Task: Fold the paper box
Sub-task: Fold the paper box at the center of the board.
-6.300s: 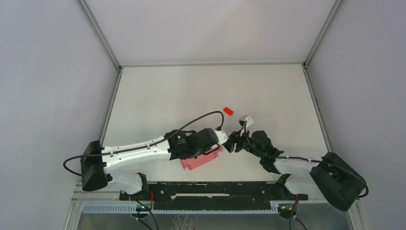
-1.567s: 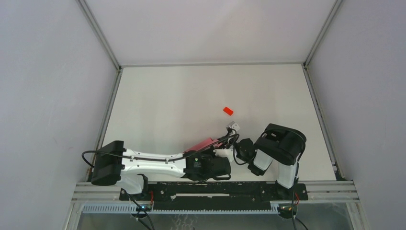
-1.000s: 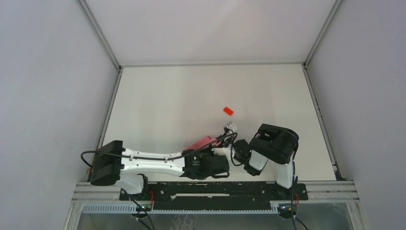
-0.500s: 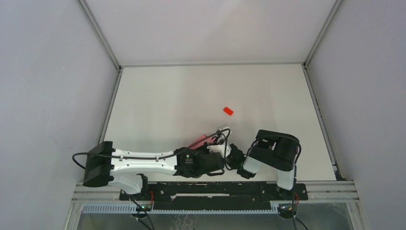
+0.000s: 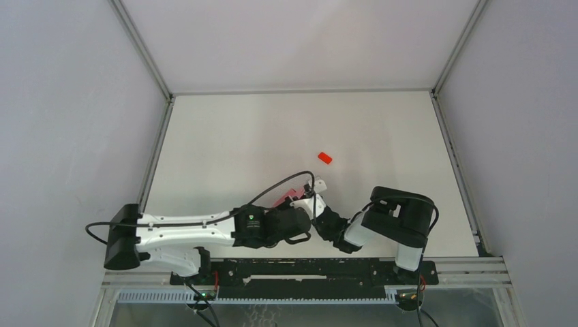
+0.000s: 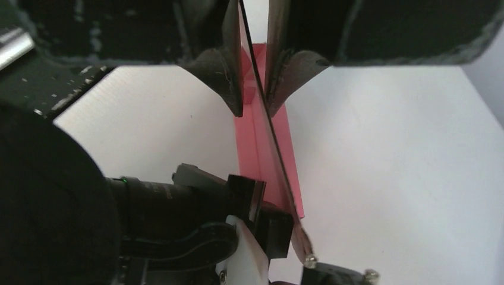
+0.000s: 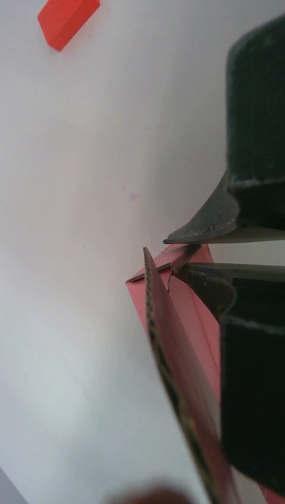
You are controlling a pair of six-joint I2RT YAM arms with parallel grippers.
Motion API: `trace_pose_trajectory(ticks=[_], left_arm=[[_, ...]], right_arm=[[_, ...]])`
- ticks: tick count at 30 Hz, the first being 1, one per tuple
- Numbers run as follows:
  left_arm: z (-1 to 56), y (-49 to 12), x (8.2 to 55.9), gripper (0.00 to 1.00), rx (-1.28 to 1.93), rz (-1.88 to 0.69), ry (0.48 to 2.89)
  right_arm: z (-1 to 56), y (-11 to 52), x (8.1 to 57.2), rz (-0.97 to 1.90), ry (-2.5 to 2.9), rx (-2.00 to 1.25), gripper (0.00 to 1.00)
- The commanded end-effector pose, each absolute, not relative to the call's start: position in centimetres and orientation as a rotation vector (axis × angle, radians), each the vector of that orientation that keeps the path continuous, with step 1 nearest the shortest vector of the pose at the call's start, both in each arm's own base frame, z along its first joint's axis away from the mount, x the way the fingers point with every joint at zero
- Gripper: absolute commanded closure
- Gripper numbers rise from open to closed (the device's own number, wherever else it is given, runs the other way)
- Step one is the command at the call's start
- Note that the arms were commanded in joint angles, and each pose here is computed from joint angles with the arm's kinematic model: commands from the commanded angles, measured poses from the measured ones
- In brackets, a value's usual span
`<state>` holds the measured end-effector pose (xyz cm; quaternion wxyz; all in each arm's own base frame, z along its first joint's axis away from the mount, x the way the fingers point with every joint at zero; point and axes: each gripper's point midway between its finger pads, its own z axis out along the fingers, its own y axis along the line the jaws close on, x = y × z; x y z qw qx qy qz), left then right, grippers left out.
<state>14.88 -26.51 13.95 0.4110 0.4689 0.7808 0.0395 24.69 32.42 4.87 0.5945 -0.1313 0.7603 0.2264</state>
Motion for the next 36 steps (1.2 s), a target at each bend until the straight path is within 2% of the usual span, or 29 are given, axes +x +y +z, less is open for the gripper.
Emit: trace_pose_trajectory(ticks=[1, 11, 23, 26, 29, 36], left_arm=[[19.0, -30.2, 12.5, 0.76, 1.117, -0.291, 1.922], [24.8, -27.1, 14.7, 0.70, 0.855, -0.350, 1.876], [30.5, -17.5, 19.6, 0.65, 0.296, -0.237, 1.805], [30.2, -15.4, 20.3, 0.60, 0.197, -0.219, 1.812], [28.1, -14.9, 21.1, 0.61, 0.169, -0.226, 1.857], [22.4, -18.1, 21.4, 0.63, 0.184, -0.307, 1.974]], right_arm=[[4.8, 30.5, 26.3, 0.363, 1.777, -0.292, 0.84], [5.4, 31.0, 24.6, 0.426, 1.799, -0.391, 0.86], [6.8, 30.3, 22.8, 0.479, 1.810, -0.469, 0.87], [7.7, 30.1, 22.4, 0.503, 1.802, -0.482, 0.87], [9.4, 30.2, 21.5, 0.562, 1.791, -0.516, 0.88], [12.8, 29.9, 19.3, 0.863, 1.824, -0.575, 0.87]])
